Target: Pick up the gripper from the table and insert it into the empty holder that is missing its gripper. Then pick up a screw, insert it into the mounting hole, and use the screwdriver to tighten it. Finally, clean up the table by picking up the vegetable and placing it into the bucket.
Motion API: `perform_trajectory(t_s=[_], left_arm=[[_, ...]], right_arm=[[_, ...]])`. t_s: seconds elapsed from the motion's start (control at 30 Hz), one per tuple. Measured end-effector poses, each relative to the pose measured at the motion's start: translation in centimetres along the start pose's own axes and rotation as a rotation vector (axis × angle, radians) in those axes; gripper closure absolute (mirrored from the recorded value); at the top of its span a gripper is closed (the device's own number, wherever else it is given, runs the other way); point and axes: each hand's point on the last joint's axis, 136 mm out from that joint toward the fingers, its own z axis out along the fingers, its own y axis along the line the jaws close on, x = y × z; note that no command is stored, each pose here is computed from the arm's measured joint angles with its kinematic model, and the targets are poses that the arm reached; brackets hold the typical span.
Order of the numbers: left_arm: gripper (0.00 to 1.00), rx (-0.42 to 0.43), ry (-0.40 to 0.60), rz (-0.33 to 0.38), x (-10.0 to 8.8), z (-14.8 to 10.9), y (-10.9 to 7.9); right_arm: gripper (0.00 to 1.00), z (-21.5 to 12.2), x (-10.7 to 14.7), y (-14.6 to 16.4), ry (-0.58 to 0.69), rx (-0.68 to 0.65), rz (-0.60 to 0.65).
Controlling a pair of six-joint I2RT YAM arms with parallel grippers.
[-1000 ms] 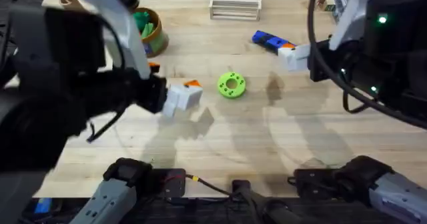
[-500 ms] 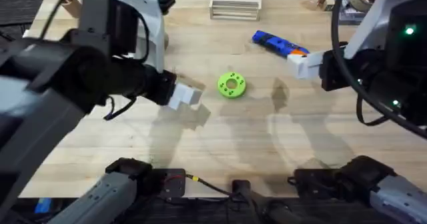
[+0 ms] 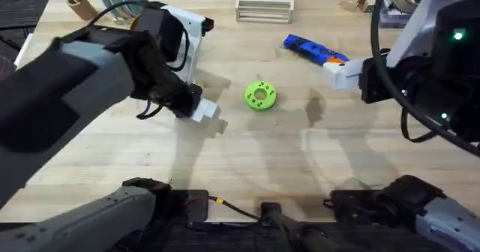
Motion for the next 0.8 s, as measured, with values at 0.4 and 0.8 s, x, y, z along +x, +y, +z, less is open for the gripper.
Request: perform_trajectory(t_s=[0.4,0.8], left_arm=[[0.006,-0.006,0.11,0.02,0.4,3.4,0.5],[0.712,-0.02,0.119,0.034,0.4,3.6,0.7]], right_arm=[[0.01,0.0,0.4,-0.1,0.015,0.002,-0.005],[0.009,0.0,0.4,-0.1,0.017,0.002,-0.003]])
